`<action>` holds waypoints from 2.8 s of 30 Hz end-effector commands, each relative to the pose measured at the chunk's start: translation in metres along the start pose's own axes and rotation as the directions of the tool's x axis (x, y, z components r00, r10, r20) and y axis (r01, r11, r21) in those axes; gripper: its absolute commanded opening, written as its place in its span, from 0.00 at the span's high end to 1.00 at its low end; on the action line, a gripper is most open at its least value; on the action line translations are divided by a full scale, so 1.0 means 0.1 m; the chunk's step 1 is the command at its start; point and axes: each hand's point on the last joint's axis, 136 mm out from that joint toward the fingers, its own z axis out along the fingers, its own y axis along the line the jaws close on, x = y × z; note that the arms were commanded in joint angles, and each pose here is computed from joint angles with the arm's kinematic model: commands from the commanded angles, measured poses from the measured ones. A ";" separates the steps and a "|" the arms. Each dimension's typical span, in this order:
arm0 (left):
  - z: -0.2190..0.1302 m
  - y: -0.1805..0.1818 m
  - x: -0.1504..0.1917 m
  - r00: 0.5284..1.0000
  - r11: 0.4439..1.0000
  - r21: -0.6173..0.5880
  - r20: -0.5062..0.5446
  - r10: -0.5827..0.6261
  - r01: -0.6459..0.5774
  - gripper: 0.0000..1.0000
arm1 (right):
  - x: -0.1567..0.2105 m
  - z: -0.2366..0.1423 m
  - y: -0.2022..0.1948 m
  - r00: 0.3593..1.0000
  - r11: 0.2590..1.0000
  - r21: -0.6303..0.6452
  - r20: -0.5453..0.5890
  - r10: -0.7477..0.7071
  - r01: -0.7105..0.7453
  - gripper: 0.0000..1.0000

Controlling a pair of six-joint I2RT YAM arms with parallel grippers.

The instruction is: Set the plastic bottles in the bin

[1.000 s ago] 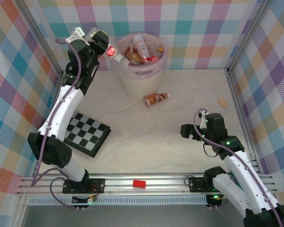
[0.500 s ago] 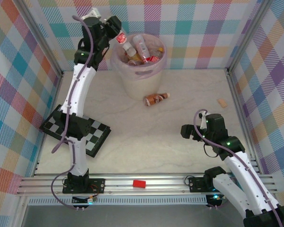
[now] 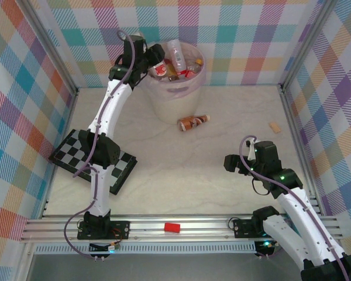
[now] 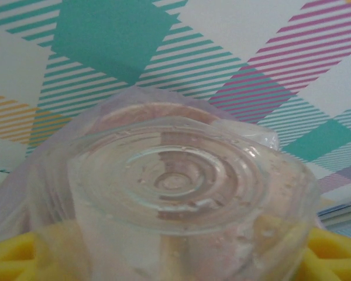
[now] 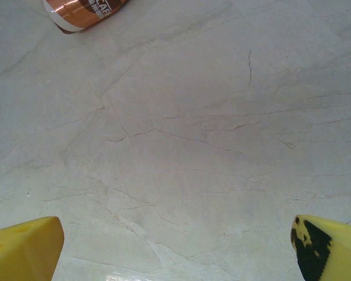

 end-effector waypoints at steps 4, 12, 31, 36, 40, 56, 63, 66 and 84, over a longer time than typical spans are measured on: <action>-0.19 -0.11 -0.10 0.995 0.996 0.010 0.022 0.092 -0.093 0.19 | -0.03 -0.03 0.00 1.000 1.000 0.004 0.012 -0.006 0.006 0.01; -0.68 -0.29 -0.63 0.972 0.989 -0.007 0.183 0.145 -0.147 0.16 | -0.02 0.01 0.01 1.000 1.000 -0.005 0.002 0.001 -0.001 0.01; -0.01 -0.19 -0.04 0.987 0.985 0.057 0.030 0.159 -0.161 0.61 | 0.01 0.03 0.04 1.000 0.999 -0.029 -0.002 0.020 -0.020 0.00; 0.12 -0.13 0.44 0.963 0.969 0.048 -0.109 0.245 -0.241 0.69 | 0.00 0.07 0.07 1.000 0.999 -0.046 -0.005 0.028 -0.028 0.01; 0.14 -0.14 0.63 0.941 0.954 0.055 -0.157 0.300 -0.295 0.70 | -0.01 0.10 0.10 0.999 0.998 -0.059 -0.013 0.035 -0.036 0.01; 0.00 -0.19 0.54 0.951 0.962 0.039 -0.145 0.273 -0.271 0.72 | -0.03 0.06 0.13 0.999 0.996 -0.076 0.000 0.048 -0.048 0.01; -0.50 -0.65 0.04 0.973 0.960 0.162 0.003 0.232 -0.229 0.44 | -0.09 0.08 0.21 0.998 0.992 -0.115 0.008 0.059 -0.058 0.01; -0.72 -0.75 -0.13 0.975 0.957 0.186 0.050 0.217 -0.223 0.42 | -0.14 0.10 0.26 0.998 0.989 -0.135 0.011 0.060 -0.058 0.01; -1.90 -0.05 0.43 0.986 0.981 0.092 0.012 0.169 -0.170 0.35 | -0.79 0.62 0.63 0.942 0.925 -0.184 -0.010 0.336 -0.332 0.00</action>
